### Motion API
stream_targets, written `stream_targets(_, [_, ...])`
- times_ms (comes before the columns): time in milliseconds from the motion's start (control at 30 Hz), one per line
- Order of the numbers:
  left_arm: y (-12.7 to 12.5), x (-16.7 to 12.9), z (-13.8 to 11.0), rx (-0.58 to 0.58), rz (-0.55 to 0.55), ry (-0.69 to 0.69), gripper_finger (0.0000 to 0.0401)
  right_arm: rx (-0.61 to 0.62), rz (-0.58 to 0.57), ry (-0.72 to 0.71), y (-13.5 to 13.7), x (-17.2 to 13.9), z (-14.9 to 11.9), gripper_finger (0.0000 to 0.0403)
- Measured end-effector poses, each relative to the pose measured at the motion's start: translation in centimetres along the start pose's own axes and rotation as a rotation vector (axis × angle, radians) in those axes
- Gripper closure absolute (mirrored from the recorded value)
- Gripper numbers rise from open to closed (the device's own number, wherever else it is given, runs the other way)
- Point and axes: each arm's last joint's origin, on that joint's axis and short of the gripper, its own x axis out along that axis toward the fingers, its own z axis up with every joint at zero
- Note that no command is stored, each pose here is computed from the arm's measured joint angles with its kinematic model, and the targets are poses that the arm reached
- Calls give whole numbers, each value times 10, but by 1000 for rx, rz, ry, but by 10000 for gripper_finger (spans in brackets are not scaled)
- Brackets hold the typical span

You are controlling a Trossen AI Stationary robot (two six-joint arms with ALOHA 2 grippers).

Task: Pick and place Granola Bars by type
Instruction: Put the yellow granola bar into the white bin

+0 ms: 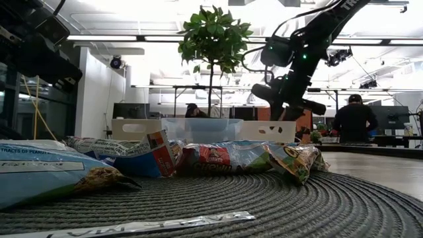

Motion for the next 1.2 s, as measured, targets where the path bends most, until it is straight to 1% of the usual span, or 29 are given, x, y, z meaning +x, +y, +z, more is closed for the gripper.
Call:
stream_targets(133, [0,0,0,0,0,0,400,-27,4,1,0,-1,0,273])
stream_targets(267, [0,0,0,0,0,0,400,-86,36,-23,1,-9,3,257])
stream_targets(433, [0,0,0,0,-5,2,400,-169,100,-80,4,-34,7,246])
stream_targets(533, [0,0,0,0,-5,1,400,-234,172,-114,7,-54,7,244])
stream_targets(633, [0,0,0,0,-4,1,400,-352,290,-119,14,-74,2,244])
stream_targets(700, [0,0,0,0,-4,1,400,-456,388,-107,20,-87,-6,243])
stream_targets(767, [0,0,0,0,-4,1,400,-565,483,-83,28,-97,-17,242])
stream_targets(867, [0,0,0,0,-3,1,400,-753,581,-56,39,-108,-37,242])
stream_targets(933, [0,0,0,0,-3,1,400,-860,620,-57,46,-113,-51,241])
stream_targets(1000, [0,0,0,0,-3,1,400,-941,636,-62,53,-117,-65,240])
stream_targets(1200, [0,0,0,0,-3,1,400,-1113,663,-58,67,-126,-103,238])
